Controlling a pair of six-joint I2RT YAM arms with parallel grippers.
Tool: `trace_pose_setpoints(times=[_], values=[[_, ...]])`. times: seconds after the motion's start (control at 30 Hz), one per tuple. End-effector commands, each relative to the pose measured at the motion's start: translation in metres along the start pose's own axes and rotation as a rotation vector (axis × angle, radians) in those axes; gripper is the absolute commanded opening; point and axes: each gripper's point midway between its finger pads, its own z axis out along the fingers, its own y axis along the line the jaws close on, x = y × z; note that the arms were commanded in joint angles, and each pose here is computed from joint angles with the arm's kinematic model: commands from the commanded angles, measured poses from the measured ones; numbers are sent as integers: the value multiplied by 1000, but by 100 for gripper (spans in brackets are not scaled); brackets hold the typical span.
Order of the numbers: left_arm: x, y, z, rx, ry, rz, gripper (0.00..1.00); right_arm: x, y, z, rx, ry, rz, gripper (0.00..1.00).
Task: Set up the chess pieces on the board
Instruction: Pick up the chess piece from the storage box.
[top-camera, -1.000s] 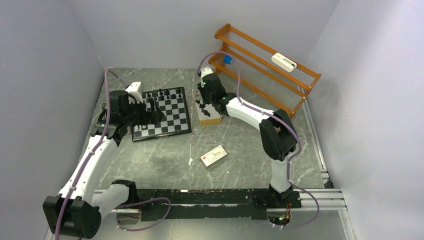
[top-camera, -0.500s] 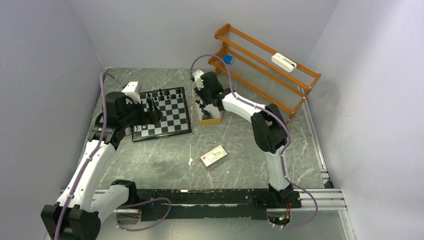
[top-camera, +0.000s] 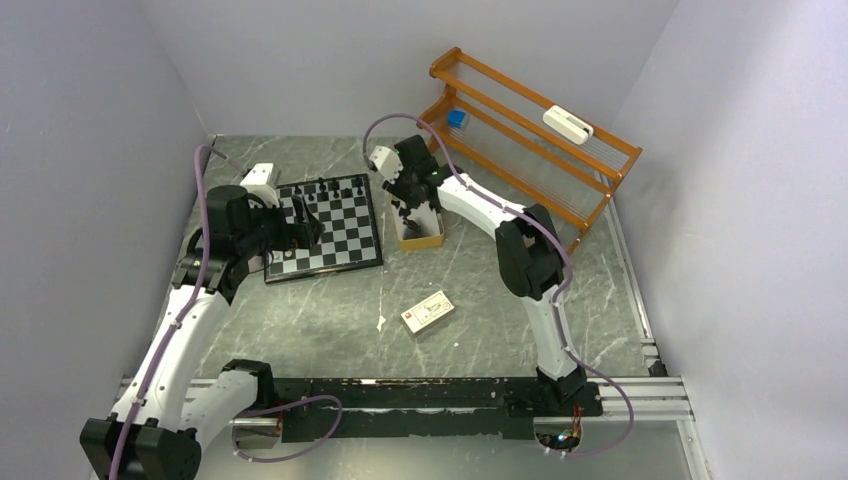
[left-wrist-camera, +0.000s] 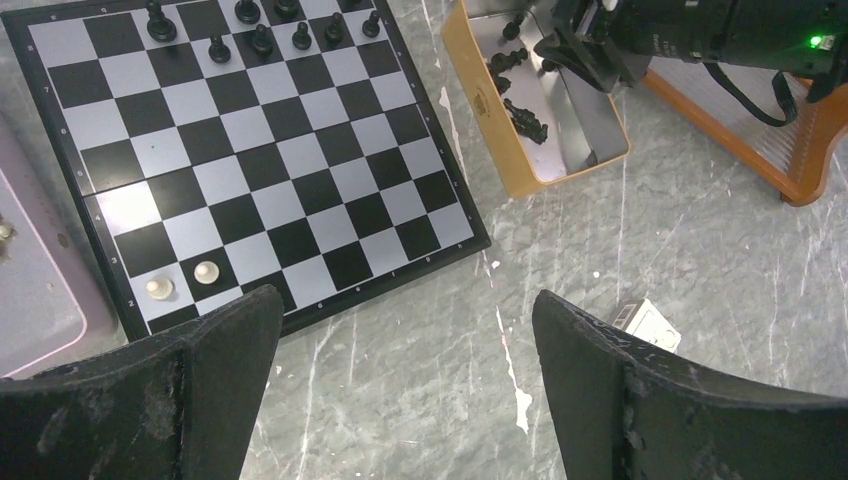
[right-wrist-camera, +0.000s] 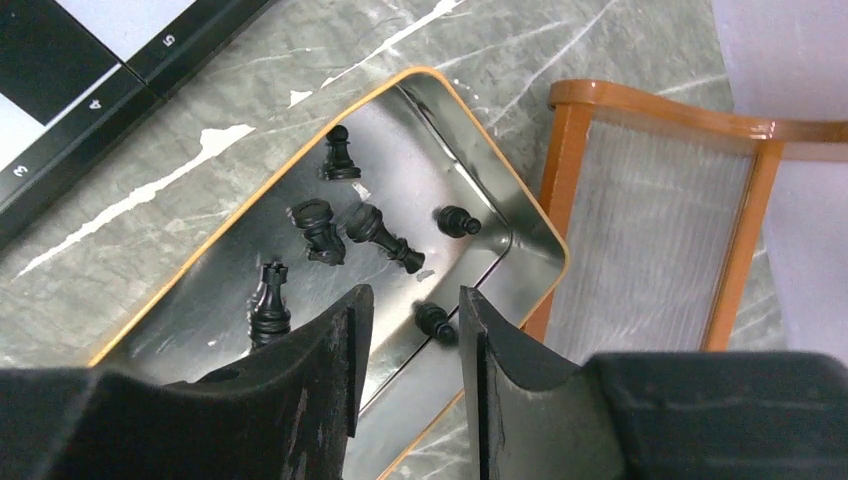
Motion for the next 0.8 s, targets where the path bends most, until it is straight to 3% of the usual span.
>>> trace_pose_setpoints(times=[0.0,0.4,0.77], values=[[-8,1,-2,0,-40,16,100,12,1,2,-68,78,-113,41],[-9,3,-3,-10,-44,16,100,50,-13,12,-63,235,-218,43],[-9,2,-2,-7,-44,16,100,53,-22,13,-48,245,-251,43]])
